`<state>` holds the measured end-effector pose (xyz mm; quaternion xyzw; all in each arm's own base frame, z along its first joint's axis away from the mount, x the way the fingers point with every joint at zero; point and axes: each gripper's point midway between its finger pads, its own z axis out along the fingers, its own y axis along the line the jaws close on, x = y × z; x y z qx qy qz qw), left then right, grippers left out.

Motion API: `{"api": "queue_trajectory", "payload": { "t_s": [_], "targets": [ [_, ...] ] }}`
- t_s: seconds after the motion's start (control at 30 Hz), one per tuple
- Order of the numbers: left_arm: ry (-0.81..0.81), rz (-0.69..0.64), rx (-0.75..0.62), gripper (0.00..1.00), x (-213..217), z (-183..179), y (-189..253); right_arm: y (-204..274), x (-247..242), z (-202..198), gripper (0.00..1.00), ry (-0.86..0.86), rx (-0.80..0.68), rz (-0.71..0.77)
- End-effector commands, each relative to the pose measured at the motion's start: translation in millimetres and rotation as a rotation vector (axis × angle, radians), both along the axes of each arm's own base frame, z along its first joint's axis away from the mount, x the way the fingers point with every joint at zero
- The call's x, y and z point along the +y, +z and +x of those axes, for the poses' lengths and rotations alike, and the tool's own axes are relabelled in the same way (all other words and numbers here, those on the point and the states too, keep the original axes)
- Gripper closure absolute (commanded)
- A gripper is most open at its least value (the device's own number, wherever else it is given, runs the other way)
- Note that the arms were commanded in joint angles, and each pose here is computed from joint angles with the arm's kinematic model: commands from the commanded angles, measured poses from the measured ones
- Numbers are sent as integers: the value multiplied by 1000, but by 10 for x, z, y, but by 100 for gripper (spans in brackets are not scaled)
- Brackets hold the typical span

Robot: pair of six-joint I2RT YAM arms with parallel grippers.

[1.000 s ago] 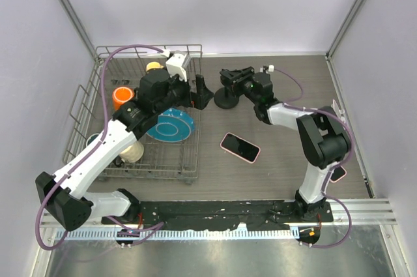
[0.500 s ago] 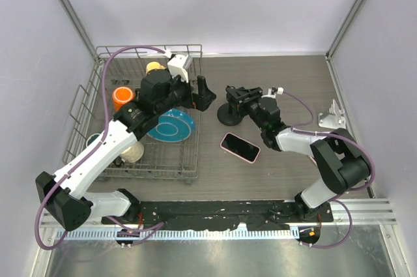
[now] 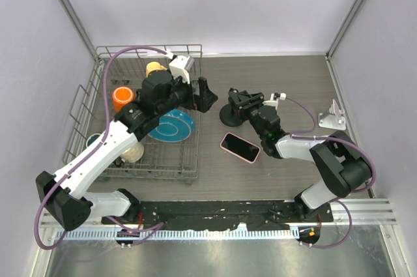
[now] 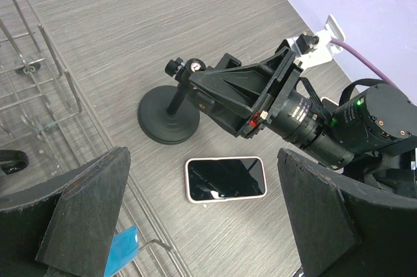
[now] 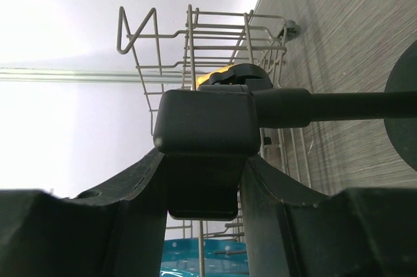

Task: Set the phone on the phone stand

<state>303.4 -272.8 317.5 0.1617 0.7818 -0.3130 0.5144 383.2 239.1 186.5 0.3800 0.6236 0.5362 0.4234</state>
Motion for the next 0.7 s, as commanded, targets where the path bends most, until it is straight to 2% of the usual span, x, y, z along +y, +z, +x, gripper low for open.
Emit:
{"api": "queue_trajectory", "payload": {
  "t_s": [0.0,0.07,0.17,0.2,0.23,0.27,0.37,0.4,0.5,0.67],
  "targets": [
    [-11,-42,-45,0,-44,-12,152,-67,-221,48,100,-101,-17,-144],
    [-15,-40,-39,0,-60,-12,136,-13,-181,47,97,-78,-42,-171],
    [-27,-36,-30,0,-89,-21,107,165,-117,34,81,-45,-105,-183],
    [-25,-33,-24,0,-96,-10,83,207,-99,21,68,-35,-119,-188],
    [-22,-28,-22,0,-95,-1,64,244,-102,13,59,-34,-130,-194],
    [-20,-23,-19,0,-95,9,49,306,-117,-6,44,-35,-149,-206],
    [-25,-13,-3,0,-123,19,5,363,-157,-44,21,-38,-179,-257],
    [-30,-14,4,0,-133,13,-5,458,-172,-68,18,-39,-202,-265],
    [-37,-10,-2,0,-137,4,0,584,-189,-108,17,-28,-227,-326],
    [-25,-2,-5,1,-113,16,5,423,-230,-335,16,38,-194,-400]
  ]
}}
